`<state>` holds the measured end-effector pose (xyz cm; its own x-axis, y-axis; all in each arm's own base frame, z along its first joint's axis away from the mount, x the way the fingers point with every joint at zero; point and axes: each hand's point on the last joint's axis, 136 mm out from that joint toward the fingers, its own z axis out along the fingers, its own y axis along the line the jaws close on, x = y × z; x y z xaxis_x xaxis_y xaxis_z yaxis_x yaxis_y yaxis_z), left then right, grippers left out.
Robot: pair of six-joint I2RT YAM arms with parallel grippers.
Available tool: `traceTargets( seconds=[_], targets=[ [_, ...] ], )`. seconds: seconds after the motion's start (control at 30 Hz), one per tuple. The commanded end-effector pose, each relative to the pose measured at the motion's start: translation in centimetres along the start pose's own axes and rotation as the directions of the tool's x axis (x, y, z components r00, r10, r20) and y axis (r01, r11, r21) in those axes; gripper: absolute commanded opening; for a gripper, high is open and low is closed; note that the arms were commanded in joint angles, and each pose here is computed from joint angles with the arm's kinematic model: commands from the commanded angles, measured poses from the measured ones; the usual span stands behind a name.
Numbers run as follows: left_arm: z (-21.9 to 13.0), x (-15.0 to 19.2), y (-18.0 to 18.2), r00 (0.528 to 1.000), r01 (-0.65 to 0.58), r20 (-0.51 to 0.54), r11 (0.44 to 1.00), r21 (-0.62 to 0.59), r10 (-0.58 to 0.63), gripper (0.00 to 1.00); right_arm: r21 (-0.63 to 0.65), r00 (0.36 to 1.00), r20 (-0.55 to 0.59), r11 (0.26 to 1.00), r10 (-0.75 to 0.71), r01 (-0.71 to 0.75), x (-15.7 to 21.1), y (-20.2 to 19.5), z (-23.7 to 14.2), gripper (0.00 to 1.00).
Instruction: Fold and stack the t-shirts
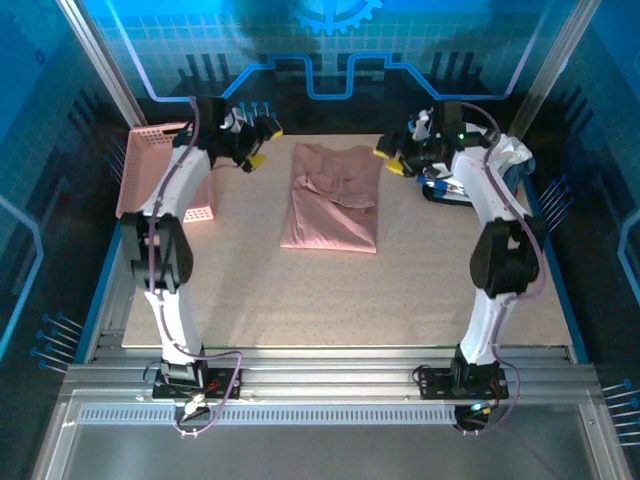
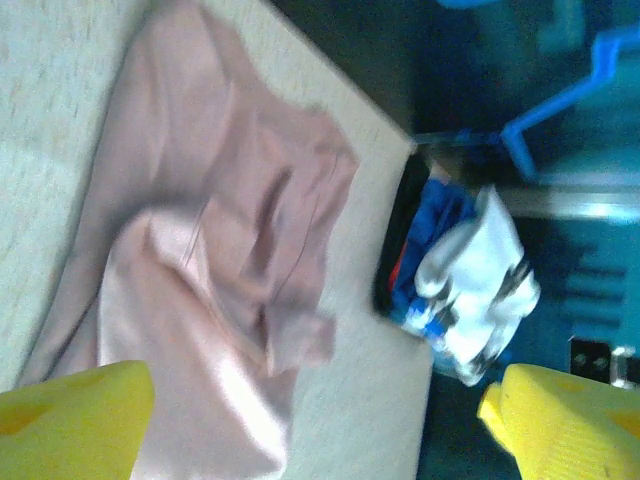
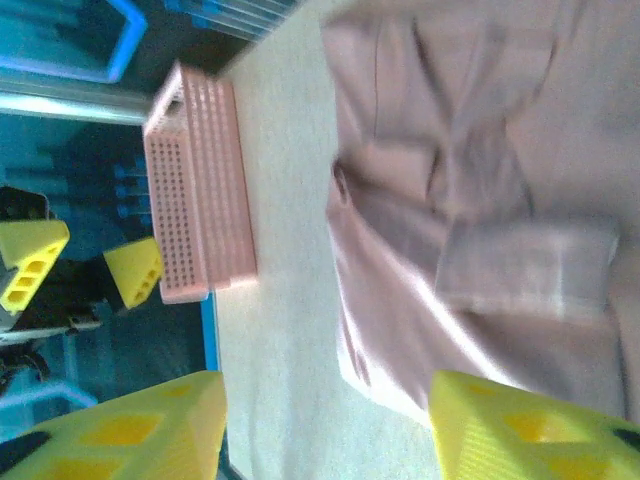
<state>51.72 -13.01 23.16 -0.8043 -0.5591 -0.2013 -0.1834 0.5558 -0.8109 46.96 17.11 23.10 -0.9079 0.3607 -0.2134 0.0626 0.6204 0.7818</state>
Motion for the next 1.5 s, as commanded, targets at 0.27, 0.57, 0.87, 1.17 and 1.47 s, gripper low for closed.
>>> traceTargets(
  seconds=[0.27,0.57,0.87,1.17,1.47],
  targets=[
    [8.1,13.3,5.7,0.964,-0.039,-0.264,0.997,-0.064,0.021,0.23,0.150,0.967,-0.237,0.987,0.090,-0.055,9.1,-7.6,10.8,0.11],
    [13.2,10.9,7.0,0.962,-0.016,-0.274,0.994,-0.106,-0.014,0.22,0.216,0.979,-0.168,0.973,0.115,-0.078,3.3,-9.6,15.3,0.12],
    [13.0,7.9,6.1,0.975,-0.057,-0.221,0.989,-0.134,0.026,0.30,0.178,0.988,-0.036,0.974,0.148,-0.139,-5.8,-10.3,17.9,0.21],
    [2.0,3.5,1.2,0.996,-0.084,-0.002,0.995,-0.060,0.084,0.82,0.090,0.980,0.085,0.981,-0.179,0.171,-8.4,0.2,8.0,0.59],
    [-4.9,9.4,6.6,0.998,-0.023,-0.057,0.990,-0.138,0.015,0.85,0.164,0.987,0.038,0.975,-0.158,0.150,3.8,-3.5,-4.0,0.85]
  ],
)
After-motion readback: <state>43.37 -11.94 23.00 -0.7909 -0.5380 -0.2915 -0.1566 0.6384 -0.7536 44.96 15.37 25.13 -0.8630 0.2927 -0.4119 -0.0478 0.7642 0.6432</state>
